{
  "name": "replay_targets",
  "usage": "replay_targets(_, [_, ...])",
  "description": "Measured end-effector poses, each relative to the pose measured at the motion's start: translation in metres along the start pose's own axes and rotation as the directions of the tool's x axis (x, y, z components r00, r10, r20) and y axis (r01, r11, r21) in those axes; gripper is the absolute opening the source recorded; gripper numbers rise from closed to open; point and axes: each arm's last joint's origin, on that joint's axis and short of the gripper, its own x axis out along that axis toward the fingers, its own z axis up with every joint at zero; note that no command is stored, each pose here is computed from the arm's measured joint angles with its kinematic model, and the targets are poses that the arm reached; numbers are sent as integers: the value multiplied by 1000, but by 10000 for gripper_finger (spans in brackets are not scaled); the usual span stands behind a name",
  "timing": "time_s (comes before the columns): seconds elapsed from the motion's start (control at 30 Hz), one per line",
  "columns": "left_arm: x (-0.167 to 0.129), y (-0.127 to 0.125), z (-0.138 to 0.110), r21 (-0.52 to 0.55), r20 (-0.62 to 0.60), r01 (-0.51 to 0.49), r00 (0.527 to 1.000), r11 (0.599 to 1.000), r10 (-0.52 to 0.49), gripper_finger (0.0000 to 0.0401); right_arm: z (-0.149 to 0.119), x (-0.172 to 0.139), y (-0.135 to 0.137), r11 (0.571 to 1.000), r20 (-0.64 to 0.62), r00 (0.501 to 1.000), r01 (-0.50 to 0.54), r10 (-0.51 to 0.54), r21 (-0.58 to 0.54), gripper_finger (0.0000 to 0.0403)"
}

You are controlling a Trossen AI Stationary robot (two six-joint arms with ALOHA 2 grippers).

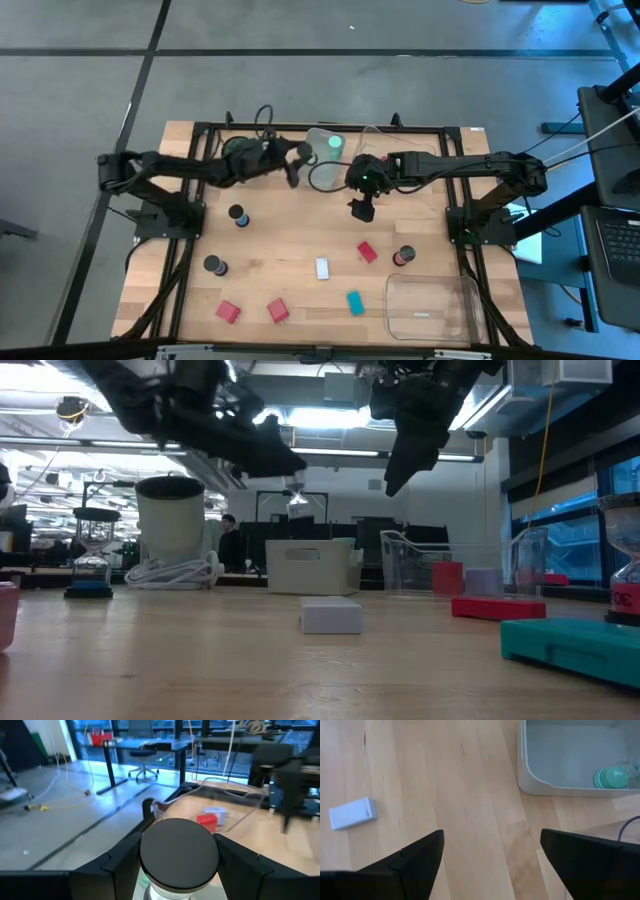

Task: Pick & Place Office items
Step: Put the white hourglass into the gray bin

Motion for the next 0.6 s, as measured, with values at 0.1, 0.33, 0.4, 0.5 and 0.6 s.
replay_targets(0.1, [19,8,-5,-19,-36,-18,999,1000,17,221,0,0,0,1000,0,1000,1,-1,-4,334])
replay_targets(0.33, [62,17,-27,7,-127,-58,990,998,59,221,0,0,-1,1000,2,1000,19,-19,-3,334])
replay_targets(0.4, [71,21,-32,5,-141,-72,987,997,72,221,0,0,-1,1000,2,1000,19,-19,-3,334])
replay_targets(0.5, [82,28,-39,-12,-161,-110,981,994,107,221,0,0,-1,1000,1,1000,19,-19,-2,334])
replay_targets(0.6, [88,37,-44,-57,-176,-172,971,983,160,221,0,0,-1,1000,-1,1000,20,-20,-2,334])
